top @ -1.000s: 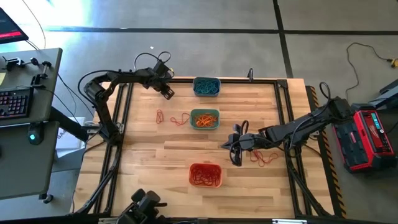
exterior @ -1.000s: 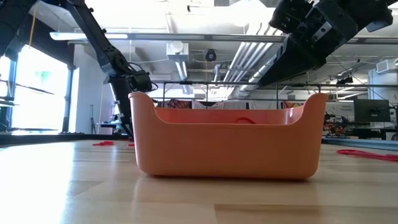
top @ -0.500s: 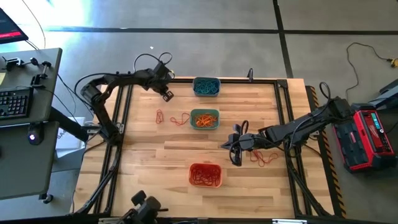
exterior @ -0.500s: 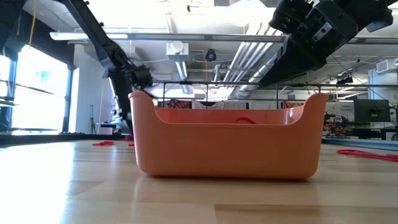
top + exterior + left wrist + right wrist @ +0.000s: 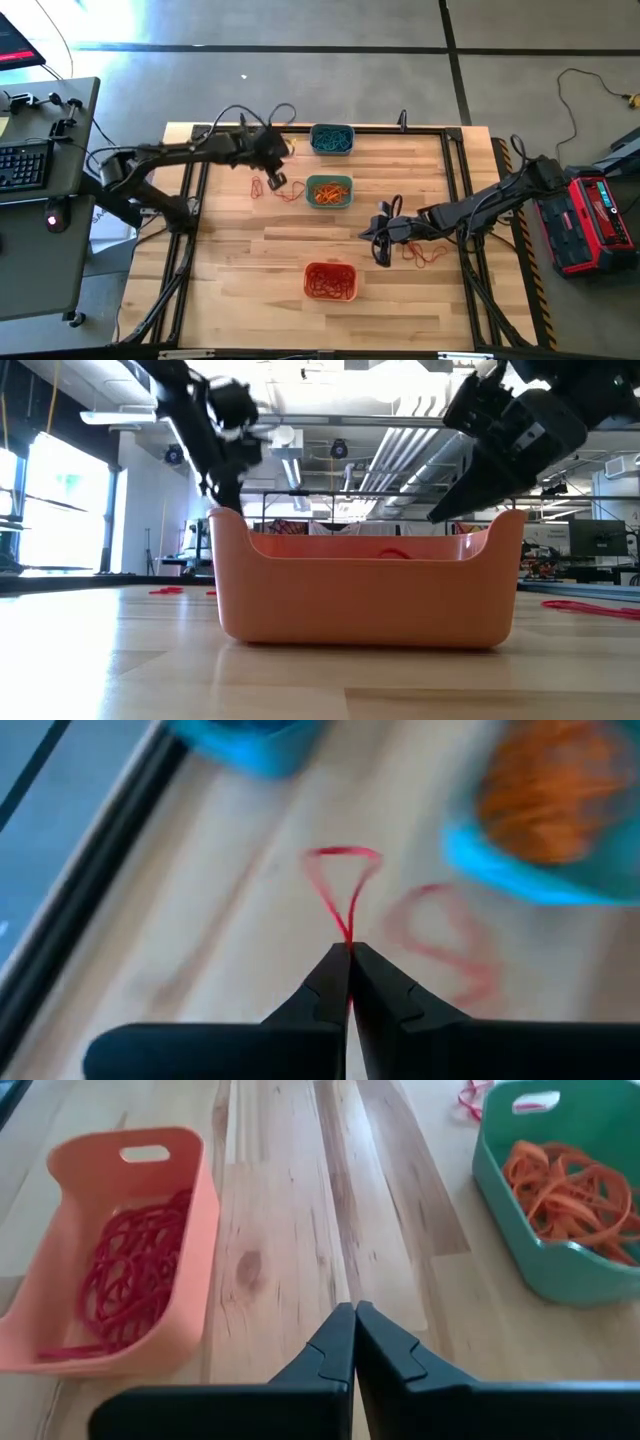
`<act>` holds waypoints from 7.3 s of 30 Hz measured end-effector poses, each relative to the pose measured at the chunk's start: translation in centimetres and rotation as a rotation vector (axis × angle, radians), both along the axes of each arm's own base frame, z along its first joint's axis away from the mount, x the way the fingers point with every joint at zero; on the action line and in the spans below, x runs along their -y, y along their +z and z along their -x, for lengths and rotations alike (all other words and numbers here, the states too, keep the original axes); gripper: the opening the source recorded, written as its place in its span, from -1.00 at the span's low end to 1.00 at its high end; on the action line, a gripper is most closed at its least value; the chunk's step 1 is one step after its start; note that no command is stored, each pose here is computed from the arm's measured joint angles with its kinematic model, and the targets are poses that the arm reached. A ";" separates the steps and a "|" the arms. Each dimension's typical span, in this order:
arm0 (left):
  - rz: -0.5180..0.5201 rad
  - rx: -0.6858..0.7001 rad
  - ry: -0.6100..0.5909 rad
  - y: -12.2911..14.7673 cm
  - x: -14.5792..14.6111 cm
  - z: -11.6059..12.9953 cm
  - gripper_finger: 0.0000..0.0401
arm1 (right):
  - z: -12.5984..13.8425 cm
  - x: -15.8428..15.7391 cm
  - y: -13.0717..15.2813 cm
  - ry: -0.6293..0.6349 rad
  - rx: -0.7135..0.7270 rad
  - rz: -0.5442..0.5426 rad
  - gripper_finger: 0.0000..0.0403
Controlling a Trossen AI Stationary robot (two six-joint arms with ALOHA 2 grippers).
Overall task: Sort rubber bands into baskets
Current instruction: Put the red rubber band into the orange bin
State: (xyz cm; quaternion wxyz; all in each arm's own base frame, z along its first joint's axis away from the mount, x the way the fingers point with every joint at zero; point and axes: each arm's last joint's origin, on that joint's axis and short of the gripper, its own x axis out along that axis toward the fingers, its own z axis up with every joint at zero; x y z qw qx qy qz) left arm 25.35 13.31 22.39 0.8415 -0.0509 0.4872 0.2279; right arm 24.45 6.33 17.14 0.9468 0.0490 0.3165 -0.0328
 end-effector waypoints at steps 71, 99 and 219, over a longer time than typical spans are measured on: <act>0.400 0.087 -0.924 -2.8 23.4 -14.1 -0.56 | 1.2 -1.2 -1.1 -0.005 -0.006 -0.054 -0.83; 0.284 0.502 -0.903 -1.1 23.1 -9.3 -0.43 | 8.0 1.6 -3.4 -0.582 -0.605 -0.061 -0.26; 0.170 0.588 -0.787 -4.2 23.9 -5.0 -0.77 | -2.3 -9.2 10.8 0.026 0.127 0.073 -1.00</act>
